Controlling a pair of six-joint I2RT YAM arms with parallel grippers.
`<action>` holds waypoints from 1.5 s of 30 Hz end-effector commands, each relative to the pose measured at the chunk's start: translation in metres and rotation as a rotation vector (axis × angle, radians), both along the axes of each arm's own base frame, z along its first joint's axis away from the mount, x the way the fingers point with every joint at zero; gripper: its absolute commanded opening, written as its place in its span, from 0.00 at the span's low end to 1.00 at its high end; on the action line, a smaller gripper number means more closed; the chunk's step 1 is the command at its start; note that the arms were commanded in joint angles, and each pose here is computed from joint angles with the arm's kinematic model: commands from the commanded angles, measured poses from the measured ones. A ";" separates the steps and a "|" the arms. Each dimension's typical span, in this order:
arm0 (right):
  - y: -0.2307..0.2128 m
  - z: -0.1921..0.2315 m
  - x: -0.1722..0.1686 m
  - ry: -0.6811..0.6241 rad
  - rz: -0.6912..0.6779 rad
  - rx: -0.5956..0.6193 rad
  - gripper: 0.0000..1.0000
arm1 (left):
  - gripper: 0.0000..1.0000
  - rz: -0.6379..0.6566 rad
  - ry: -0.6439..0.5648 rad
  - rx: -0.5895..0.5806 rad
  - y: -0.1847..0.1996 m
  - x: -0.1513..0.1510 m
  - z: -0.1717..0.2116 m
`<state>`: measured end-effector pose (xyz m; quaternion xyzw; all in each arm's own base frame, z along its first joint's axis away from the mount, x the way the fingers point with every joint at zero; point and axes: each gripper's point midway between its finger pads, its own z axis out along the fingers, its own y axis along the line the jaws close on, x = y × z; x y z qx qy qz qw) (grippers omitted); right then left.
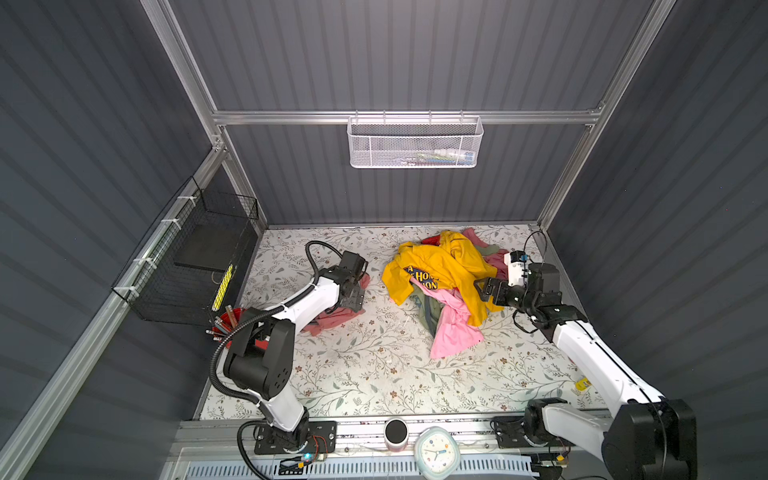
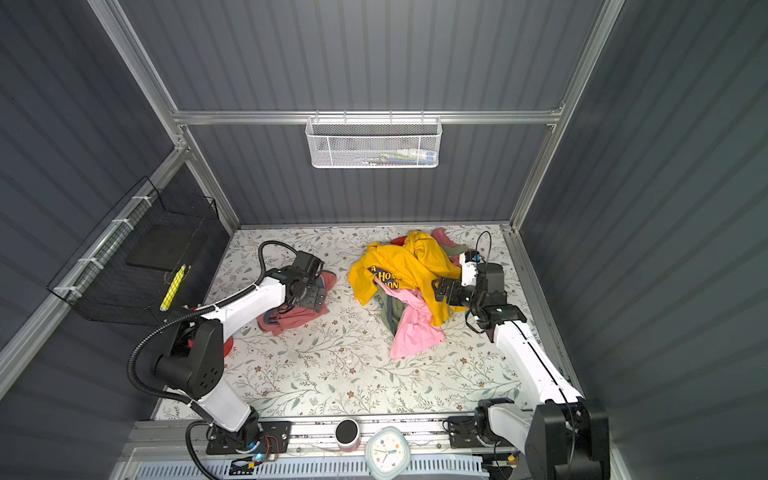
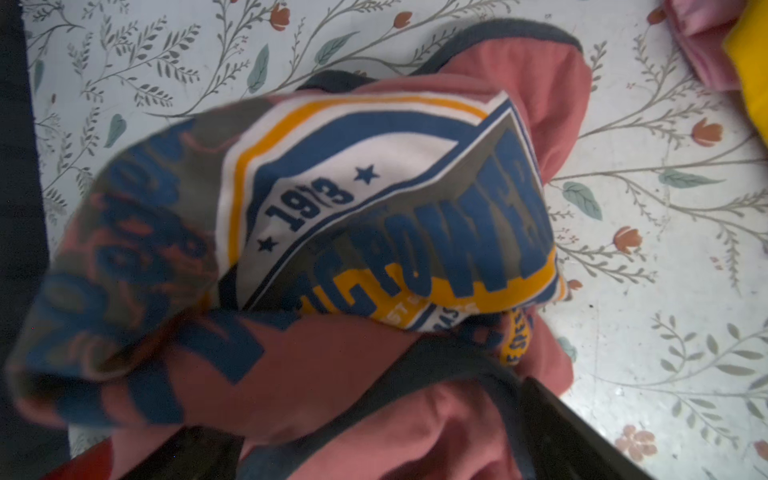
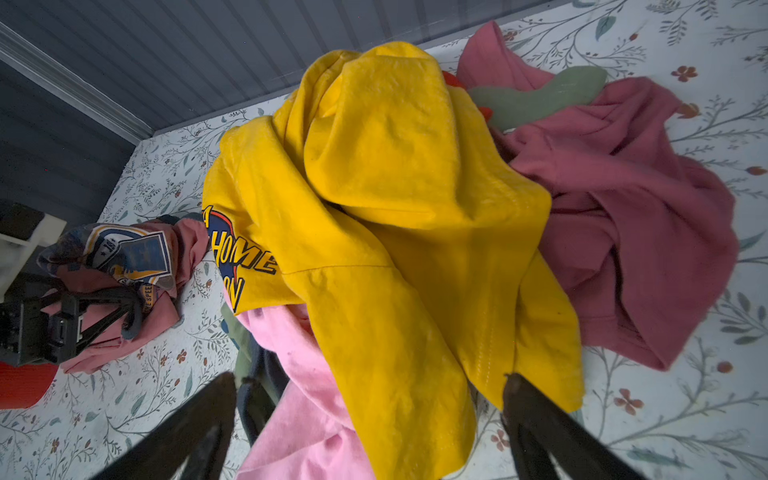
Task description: Pick out a specific cloth from the pile
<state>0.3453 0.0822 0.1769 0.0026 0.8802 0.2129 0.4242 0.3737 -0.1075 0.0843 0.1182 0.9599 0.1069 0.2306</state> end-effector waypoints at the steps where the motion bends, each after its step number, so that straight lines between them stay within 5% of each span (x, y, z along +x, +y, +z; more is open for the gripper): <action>1: 0.005 0.005 -0.001 -0.018 0.025 -0.004 0.99 | 1.00 -0.110 0.037 -0.058 -0.017 0.003 -0.017; 14: 0.003 0.006 -0.001 -0.010 0.018 -0.029 0.99 | 0.94 -0.142 0.234 -0.025 -0.017 -0.008 -0.091; 24: 0.002 0.009 0.000 -0.020 0.013 -0.039 0.99 | 0.27 -0.144 0.216 -0.014 -0.014 0.001 -0.090; 30: 0.001 0.012 0.002 -0.029 0.009 -0.043 0.99 | 0.04 -0.158 0.105 0.021 -0.008 0.034 -0.055; 37: 0.000 0.027 -0.001 -0.075 0.001 -0.061 0.99 | 0.00 -0.179 -0.015 0.223 0.020 0.079 -0.019; 45: 0.001 0.031 -0.001 -0.077 0.001 -0.076 0.99 | 0.00 -0.161 -0.122 0.271 0.053 0.131 0.005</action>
